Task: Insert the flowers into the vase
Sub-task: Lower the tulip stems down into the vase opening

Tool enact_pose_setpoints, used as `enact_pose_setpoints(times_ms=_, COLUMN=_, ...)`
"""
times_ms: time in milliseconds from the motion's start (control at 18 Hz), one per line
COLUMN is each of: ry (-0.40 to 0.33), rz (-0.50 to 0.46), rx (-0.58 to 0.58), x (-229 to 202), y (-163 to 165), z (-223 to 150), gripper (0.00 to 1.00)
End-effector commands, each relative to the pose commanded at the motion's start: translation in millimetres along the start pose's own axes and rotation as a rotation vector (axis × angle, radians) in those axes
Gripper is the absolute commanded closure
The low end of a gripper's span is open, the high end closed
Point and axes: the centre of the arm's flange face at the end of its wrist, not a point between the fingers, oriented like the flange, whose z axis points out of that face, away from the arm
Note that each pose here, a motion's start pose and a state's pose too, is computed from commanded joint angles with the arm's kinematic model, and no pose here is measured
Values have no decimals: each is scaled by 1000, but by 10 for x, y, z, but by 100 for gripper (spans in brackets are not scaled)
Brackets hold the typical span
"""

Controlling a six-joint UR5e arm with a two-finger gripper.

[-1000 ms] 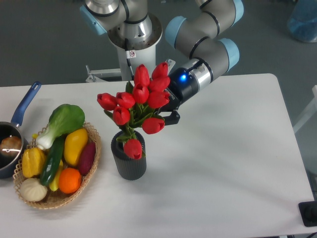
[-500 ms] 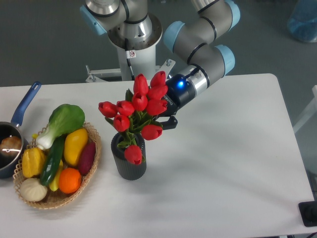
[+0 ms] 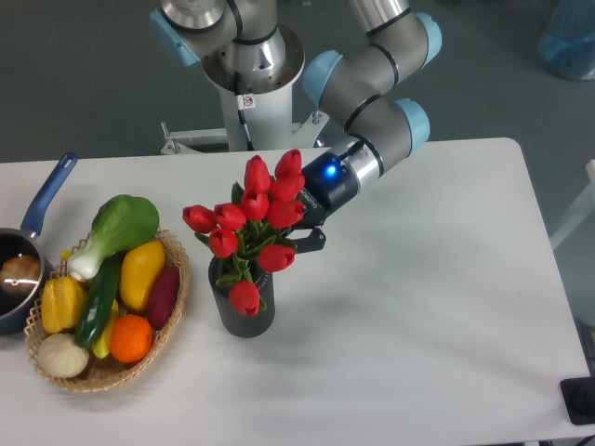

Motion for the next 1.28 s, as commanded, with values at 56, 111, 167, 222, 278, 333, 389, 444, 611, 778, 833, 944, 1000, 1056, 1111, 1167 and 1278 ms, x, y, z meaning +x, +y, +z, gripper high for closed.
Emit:
enact_pose_setpoints(times_ms=56, ry=0, rz=5, rx=0, x=-5, y=15, z=0, gripper=96)
enact_pose_setpoints(times_ms=111, ry=0, rz=5, rx=0, x=3, y=41, z=0, gripper=96)
enact_pose_setpoints(times_ms=167, ry=0, rz=9, rx=0, x=3, y=76, z=0, gripper=96)
enact_pose_setpoints(times_ms=222, ry=1, rz=14, rx=-8, x=6, y=112, z=-1, gripper=96)
enact_pose_setpoints(times_ms=278, ry=3, rz=12, rx=-27, x=5, y=160, z=-1, gripper=96)
enact_pose_setpoints(times_ms=333, ry=3, rz=11, rx=-41, x=4, y=187, z=-9, gripper=96)
enact_pose_setpoints(times_ms=389, ry=3, rz=8, rx=-46, x=6, y=206, z=-10, gripper=96)
enact_pose_setpoints(times_ms=444, ry=5, rz=0, rx=-46, x=4, y=242, z=-2, gripper=96)
enact_pose_setpoints(times_ms=611, ry=13, rz=-8, rx=-50, x=11, y=285, z=36, gripper=96)
enact_pose_setpoints(times_ms=778, ry=14, rz=-12, rx=-50, x=2, y=310, z=44, gripper=94)
enact_pose_setpoints(times_ms=833, ry=14, rz=-14, rx=-50, x=0, y=317, z=44, gripper=93)
enact_pose_setpoints(times_ms=944, ry=15, rz=-17, rx=-51, x=-15, y=372, z=44, gripper=91)
enact_pose_setpoints(times_ms=1000, ry=16, rz=3, rx=-51, x=-17, y=400, z=44, gripper=89)
enact_pose_setpoints(times_ms=1056, ry=17, rz=20, rx=-49, x=-25, y=450, z=43, gripper=87)
enact_pose_setpoints(times_ms=1111, ry=17, rz=32, rx=-51, x=-20, y=479, z=43, gripper=85)
enact_pose_setpoints(times_ms=1167, ry=16, rz=32, rx=-51, x=-26, y=487, z=36, gripper=85)
enact_pose_setpoints(times_ms=1278, ry=18, rz=25, rx=-63, x=-40, y=538, z=35, gripper=85)
